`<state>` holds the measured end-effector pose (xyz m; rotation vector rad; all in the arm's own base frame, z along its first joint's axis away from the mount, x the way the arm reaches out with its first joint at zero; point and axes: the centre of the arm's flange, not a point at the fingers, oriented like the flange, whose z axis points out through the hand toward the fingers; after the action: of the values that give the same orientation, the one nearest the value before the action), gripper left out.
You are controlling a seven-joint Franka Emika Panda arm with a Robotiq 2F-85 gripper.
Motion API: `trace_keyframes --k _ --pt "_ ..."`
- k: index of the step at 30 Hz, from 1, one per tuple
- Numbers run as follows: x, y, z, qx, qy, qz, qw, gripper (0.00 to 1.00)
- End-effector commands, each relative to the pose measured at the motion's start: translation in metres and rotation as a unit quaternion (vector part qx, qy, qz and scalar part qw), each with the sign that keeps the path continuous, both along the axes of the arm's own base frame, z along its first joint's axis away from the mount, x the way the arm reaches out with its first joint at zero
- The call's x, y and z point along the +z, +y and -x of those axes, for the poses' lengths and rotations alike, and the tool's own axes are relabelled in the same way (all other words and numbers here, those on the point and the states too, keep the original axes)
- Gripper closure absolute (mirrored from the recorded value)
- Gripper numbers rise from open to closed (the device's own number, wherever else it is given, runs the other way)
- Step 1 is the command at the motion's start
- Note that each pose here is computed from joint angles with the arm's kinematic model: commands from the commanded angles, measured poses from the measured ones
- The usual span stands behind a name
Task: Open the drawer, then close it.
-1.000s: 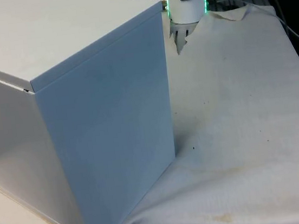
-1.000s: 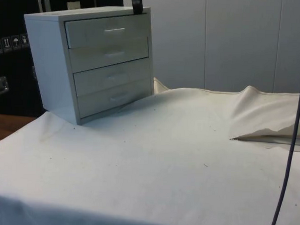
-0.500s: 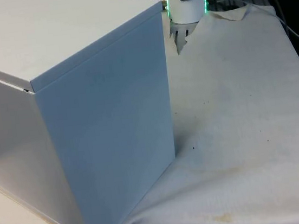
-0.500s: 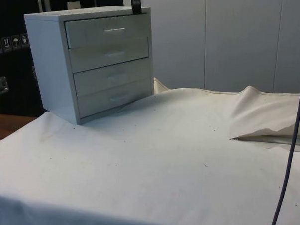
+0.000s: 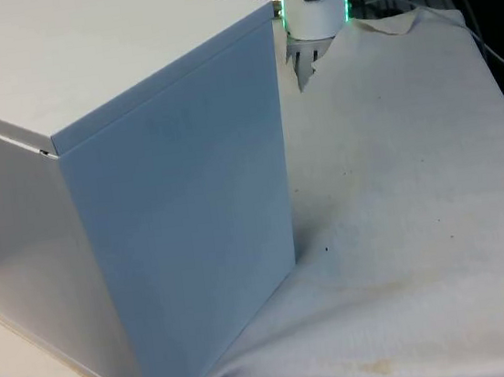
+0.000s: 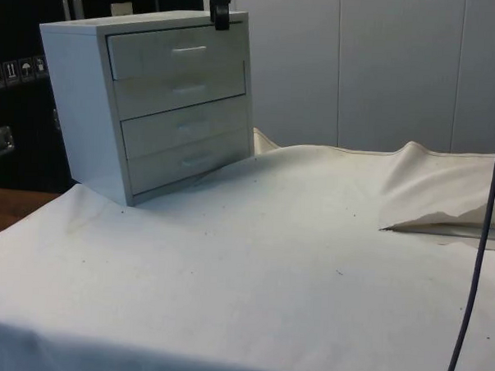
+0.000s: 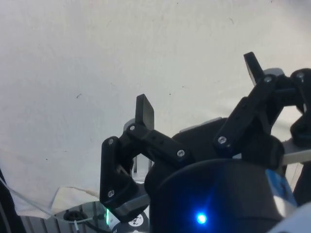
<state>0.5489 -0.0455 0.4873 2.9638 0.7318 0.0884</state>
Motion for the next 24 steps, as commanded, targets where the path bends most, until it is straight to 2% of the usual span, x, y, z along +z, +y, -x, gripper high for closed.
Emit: trace_keyframes --k 1,3,4,8,12,14,18,19,22,23,24 --pt "0.0018 -0.0009 0.0016 0.007 -0.005 0.002 0.99996 0.00" --pt "0.0011 -0.0009 0.0019 0.021 -0.003 0.002 0.99978 0.00" --pt "0.0009 -0.0013 0.0007 0.016 0.000 0.001 0.99987 0.00" --pt "0.0013 -0.0024 0.0022 0.036 -0.001 0.003 0.99936 0.00" --pt "0.0012 -0.0028 0.0020 0.055 0.001 0.003 0.99848 0.00" --pt "0.0008 -0.0030 0.0008 0.056 0.003 0.004 0.99841 0.00" --pt "0.0011 -0.0033 0.0019 0.074 0.003 0.005 0.99723 0.00" --pt "0.0011 -0.0033 0.0016 0.083 0.004 0.006 0.99657 0.00" --pt "0.0012 -0.0038 0.0015 0.094 0.004 0.007 0.99550 0.00" --pt "0.0008 -0.0035 0.0008 0.093 0.006 0.007 0.99564 0.00" --pt "0.0013 -0.0043 0.0012 0.101 0.004 0.008 0.99481 0.00"
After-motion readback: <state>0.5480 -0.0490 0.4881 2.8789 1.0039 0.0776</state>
